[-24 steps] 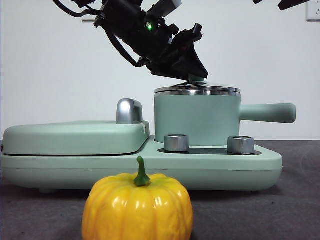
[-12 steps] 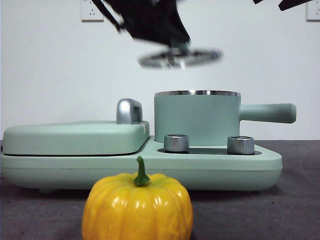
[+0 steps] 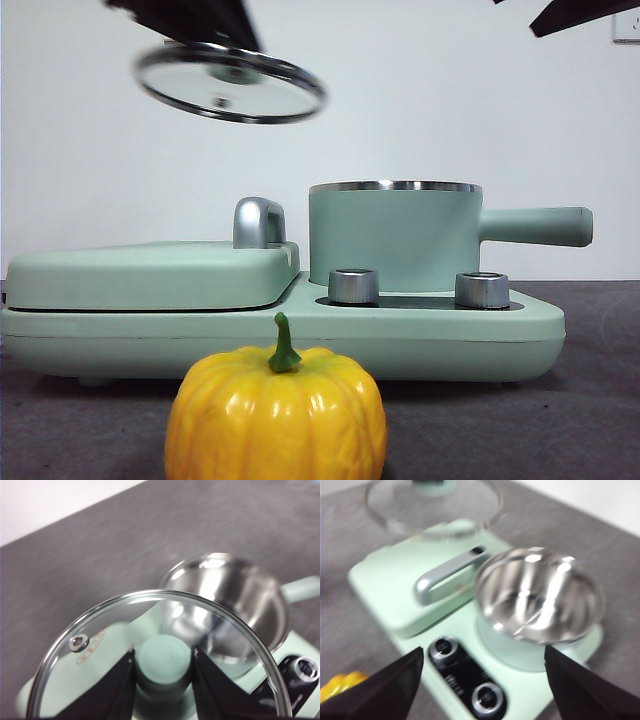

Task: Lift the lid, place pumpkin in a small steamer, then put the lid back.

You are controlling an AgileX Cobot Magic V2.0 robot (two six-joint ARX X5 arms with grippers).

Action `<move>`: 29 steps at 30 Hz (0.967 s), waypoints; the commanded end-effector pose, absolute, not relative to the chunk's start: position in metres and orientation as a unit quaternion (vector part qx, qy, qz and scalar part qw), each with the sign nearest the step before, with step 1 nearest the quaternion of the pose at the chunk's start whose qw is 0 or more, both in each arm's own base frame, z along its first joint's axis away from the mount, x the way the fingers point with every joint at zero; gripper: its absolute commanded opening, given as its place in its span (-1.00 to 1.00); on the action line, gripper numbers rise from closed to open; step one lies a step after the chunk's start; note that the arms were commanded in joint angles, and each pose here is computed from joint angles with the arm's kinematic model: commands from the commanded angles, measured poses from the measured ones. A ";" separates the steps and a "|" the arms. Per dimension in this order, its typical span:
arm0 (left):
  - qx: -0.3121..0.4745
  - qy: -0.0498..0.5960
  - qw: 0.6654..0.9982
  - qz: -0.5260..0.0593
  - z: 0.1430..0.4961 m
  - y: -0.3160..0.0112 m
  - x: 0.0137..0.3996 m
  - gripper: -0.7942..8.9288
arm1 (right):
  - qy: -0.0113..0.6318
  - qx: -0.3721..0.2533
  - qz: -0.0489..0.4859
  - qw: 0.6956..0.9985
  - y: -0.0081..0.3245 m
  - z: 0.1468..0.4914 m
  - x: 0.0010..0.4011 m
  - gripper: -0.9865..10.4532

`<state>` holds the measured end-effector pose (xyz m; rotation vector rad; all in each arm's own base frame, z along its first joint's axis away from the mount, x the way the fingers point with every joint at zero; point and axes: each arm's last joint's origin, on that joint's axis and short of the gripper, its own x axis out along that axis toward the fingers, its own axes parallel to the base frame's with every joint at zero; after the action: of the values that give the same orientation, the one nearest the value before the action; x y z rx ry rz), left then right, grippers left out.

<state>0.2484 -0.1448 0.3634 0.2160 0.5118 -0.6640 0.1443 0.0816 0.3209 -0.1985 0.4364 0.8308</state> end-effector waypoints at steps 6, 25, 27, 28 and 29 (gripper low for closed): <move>0.067 0.227 0.934 -0.267 0.367 -0.096 0.206 -0.81 | 0.251 -0.192 0.469 0.824 0.117 0.306 0.138 -0.16; 0.040 0.233 0.954 -0.182 0.351 -0.045 0.155 -0.82 | 0.305 -0.324 0.601 0.664 0.217 0.243 0.110 0.03; 0.040 0.232 0.955 -0.182 0.351 -0.045 0.155 -0.81 | 0.308 -0.327 0.602 0.660 0.223 0.238 0.111 0.04; 0.040 0.232 0.955 -0.182 0.351 -0.045 0.155 -0.82 | 0.311 -0.327 0.602 0.658 0.226 0.234 0.113 0.04; 0.040 0.232 0.955 -0.182 0.351 -0.045 0.155 -0.81 | 0.315 -0.328 0.601 0.657 0.229 0.231 0.114 0.04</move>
<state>0.1551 -0.0452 0.3441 0.0921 0.5122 -0.3707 0.1140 0.2217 0.2303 -0.7336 0.7274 1.3482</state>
